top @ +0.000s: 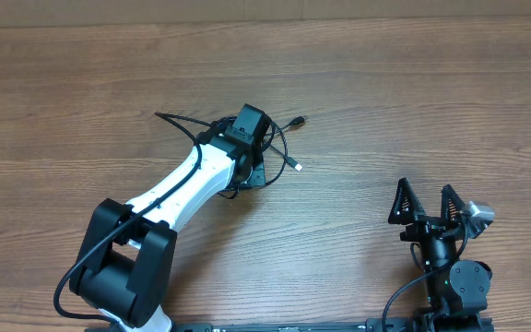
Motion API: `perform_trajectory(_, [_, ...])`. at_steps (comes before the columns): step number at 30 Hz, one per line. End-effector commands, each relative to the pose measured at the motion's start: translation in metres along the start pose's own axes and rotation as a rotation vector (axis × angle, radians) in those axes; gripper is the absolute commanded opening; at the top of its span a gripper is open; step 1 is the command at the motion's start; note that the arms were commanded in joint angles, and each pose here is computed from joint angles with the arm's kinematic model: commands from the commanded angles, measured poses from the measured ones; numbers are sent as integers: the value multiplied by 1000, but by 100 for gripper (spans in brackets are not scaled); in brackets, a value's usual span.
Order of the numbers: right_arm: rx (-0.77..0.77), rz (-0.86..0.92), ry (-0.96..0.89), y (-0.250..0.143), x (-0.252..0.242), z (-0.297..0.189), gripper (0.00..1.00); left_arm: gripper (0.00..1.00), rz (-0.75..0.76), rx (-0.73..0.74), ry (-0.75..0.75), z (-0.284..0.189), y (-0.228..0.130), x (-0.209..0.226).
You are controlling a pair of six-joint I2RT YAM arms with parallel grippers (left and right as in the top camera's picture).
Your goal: Untangle cables
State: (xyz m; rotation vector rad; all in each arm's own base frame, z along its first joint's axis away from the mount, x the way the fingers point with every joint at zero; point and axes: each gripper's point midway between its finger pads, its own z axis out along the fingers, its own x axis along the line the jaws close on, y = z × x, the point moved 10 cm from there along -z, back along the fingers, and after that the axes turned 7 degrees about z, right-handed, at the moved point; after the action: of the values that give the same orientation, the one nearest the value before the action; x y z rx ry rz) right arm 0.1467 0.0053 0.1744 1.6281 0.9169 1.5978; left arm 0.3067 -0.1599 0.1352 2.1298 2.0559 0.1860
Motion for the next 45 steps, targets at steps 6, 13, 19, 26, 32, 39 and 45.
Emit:
perform_trajectory(6, [0,4,-4,-2,-2,0,100,37,1,-18,13,1,5,-2])
perform_trajectory(13, [0,4,-4,-2,-2,0,100,27,-9,-103,47,0,15,-1])
perform_trajectory(19, [0,4,-4,-2,-2,0,100,8,-3,-84,47,1,12,-2])
perform_trajectory(26, [0,4,-4,-2,-2,0,100,50,-85,-80,4,-10,34,20])
perform_trajectory(32, [0,4,-4,-2,-2,0,100,38,-200,-140,-13,-13,58,56])
perform_trajectory(39, [0,4,-4,-2,-2,0,100,35,-117,-133,46,8,63,64])
perform_trajectory(45, [0,4,-4,-2,-2,0,100,21,-50,-10,11,42,53,61])
